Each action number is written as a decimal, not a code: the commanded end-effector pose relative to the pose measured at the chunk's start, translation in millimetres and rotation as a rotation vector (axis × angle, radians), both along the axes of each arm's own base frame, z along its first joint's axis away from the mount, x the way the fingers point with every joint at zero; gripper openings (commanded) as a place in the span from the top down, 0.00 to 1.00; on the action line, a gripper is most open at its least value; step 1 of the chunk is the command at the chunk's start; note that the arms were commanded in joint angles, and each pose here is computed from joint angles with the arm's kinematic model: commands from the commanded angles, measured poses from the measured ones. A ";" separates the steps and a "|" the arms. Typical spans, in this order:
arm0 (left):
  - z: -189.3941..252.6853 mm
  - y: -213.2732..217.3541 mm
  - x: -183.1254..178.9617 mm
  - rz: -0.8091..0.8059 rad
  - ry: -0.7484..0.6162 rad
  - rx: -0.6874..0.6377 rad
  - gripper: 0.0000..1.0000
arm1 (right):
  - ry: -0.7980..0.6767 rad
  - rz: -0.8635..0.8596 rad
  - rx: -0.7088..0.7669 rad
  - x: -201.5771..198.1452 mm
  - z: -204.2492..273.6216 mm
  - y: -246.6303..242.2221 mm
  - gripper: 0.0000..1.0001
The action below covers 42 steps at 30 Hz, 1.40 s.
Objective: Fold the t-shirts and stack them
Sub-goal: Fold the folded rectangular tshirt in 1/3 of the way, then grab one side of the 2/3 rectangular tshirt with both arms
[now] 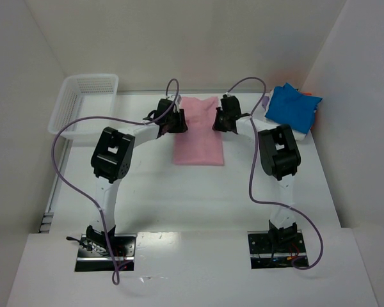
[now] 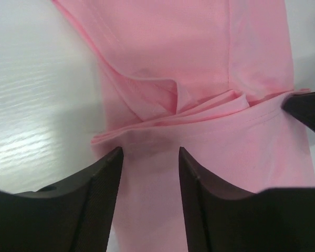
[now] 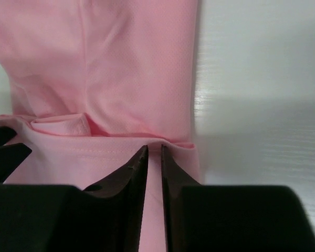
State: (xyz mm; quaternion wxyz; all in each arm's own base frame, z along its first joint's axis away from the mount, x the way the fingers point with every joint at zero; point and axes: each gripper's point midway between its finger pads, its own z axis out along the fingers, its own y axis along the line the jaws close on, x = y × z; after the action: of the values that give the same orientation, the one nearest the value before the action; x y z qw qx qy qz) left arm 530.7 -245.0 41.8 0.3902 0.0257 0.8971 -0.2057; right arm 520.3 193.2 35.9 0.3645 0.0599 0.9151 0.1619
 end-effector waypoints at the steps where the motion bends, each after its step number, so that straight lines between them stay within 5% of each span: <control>1: 86.1 22.4 10.1 0.048 -0.173 -0.002 0.43 | -0.192 -0.027 0.010 9.0 98.8 -12.1 0.76; 7: 129.5 46.8 -37.6 0.061 -0.207 -0.008 0.28 | -0.273 -0.028 0.041 -35.8 158.6 -28.2 0.51; 14: 109.7 42.1 -116.1 -0.011 -0.061 -0.091 0.20 | -0.104 -0.043 0.096 -116.0 102.5 -39.6 0.27; 21: 57.4 34.8 -169.0 -0.049 0.113 -0.116 0.18 | -0.015 -0.048 0.136 -164.0 58.0 -44.9 0.25; 42: -2.3 17.5 -158.0 -0.095 0.236 -0.121 0.26 | 0.100 0.010 0.162 -161.3 10.1 -28.3 0.41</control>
State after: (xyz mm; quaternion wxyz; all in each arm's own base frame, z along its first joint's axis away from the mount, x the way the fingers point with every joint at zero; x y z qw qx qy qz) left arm 361.4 -219.3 34.3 0.2653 0.0180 0.9277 -0.2622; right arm 338.6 160.5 37.2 0.2857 0.0943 0.9275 0.2219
